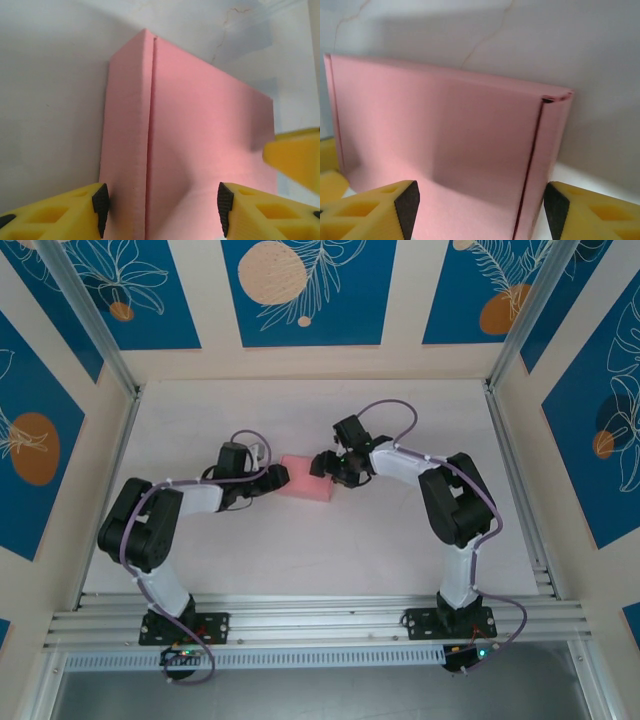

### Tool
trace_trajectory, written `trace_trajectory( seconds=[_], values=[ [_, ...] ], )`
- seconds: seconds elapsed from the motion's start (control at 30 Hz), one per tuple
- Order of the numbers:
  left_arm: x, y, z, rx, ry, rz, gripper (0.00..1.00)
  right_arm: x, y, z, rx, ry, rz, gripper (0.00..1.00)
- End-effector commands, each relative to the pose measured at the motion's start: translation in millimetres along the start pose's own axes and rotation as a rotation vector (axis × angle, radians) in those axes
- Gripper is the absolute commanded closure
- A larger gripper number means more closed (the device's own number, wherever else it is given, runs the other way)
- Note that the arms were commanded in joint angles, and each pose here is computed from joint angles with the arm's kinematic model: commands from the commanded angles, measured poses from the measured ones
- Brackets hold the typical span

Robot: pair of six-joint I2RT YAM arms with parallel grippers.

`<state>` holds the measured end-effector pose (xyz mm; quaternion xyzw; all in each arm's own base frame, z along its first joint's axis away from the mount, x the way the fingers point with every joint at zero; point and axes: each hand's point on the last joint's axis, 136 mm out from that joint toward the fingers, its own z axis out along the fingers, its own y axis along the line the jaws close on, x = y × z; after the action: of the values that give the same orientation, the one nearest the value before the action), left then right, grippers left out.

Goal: Fold the paper box

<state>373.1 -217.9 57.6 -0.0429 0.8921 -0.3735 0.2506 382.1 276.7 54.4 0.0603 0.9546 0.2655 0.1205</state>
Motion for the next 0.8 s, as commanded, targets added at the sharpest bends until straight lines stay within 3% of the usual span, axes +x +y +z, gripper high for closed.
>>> trace_trajectory(
  seconds=[0.0,0.17,0.33,0.5,0.6,0.77],
  values=[
    [15,-25,6,0.087,0.040,-0.017,0.41,-6,3,-3,-0.044,0.036,-0.030,0.32],
    [20,-23,3,0.067,0.026,-0.034,0.41,-12,-8,-9,-0.030,0.042,-0.028,0.31],
    [3,-11,-13,-0.010,-0.033,-0.020,0.40,-6,-20,-28,0.029,0.011,-0.023,0.29],
    [-25,-2,-53,-0.088,-0.144,0.025,0.28,0,-36,-67,0.107,-0.081,-0.037,0.24],
    [-38,7,-86,-0.179,-0.212,0.098,0.00,3,-54,-100,0.189,-0.160,-0.050,0.18],
    [-47,37,-144,-0.418,-0.342,0.272,0.00,8,-94,-157,0.336,-0.311,-0.047,0.00]
  ],
)
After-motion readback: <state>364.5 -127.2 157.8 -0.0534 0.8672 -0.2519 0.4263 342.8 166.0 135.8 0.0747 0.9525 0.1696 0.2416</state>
